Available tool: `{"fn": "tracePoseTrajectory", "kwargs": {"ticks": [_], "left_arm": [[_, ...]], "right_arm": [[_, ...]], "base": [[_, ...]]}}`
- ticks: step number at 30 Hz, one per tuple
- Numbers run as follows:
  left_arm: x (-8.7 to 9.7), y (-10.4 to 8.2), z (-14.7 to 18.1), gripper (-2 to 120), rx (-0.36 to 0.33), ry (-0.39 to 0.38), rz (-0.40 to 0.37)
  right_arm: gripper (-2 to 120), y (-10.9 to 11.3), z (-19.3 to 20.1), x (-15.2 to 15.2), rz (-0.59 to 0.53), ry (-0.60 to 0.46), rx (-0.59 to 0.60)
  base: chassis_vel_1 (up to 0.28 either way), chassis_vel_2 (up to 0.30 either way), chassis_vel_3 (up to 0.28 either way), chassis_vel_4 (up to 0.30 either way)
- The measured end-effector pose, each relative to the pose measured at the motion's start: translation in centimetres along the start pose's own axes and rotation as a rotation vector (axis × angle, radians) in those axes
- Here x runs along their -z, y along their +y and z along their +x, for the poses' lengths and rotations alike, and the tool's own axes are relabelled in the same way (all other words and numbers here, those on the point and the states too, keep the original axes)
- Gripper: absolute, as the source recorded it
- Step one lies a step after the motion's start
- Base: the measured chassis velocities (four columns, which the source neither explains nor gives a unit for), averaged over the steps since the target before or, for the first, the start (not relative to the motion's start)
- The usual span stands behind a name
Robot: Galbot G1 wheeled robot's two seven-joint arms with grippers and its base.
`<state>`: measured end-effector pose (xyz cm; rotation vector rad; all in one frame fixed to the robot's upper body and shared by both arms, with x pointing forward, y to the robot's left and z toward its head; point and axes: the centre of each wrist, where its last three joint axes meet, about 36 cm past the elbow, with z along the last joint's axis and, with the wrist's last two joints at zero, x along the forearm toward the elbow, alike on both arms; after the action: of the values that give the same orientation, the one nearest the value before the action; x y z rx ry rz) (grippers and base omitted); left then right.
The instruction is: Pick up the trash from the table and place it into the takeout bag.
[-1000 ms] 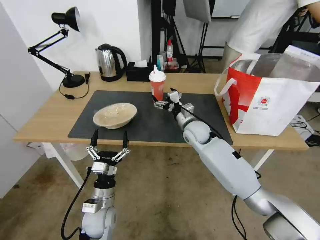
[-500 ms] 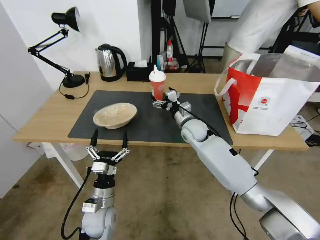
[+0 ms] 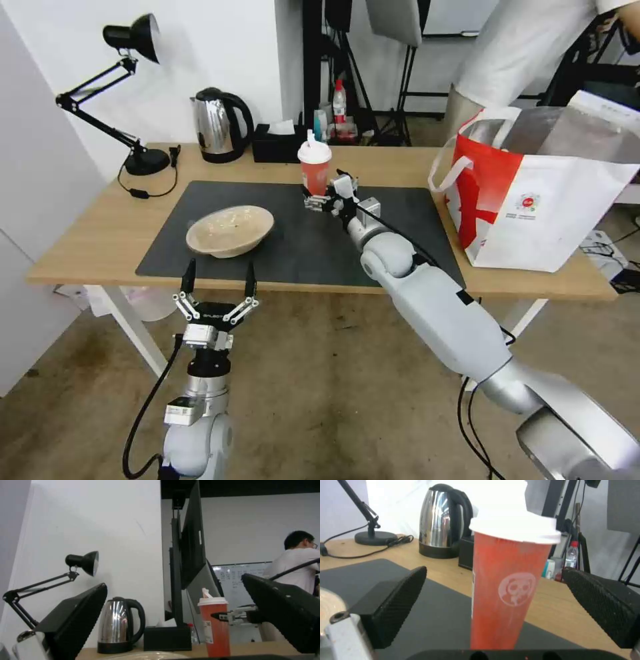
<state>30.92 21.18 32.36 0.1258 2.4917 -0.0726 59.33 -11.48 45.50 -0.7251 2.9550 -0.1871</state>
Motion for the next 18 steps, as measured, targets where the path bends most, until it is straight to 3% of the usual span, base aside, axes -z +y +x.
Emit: {"fn": "tracePoseTrajectory", "kwargs": {"ticks": [18], "left_arm": [[0.0, -0.01, 0.02, 100, 0.0, 0.0, 0.001]], "right_arm": [[100, -0.18, -0.72, -0.29, 0.004, 0.014, -0.006]], "base": [[0.0, 0.0, 0.0, 0.0]]}}
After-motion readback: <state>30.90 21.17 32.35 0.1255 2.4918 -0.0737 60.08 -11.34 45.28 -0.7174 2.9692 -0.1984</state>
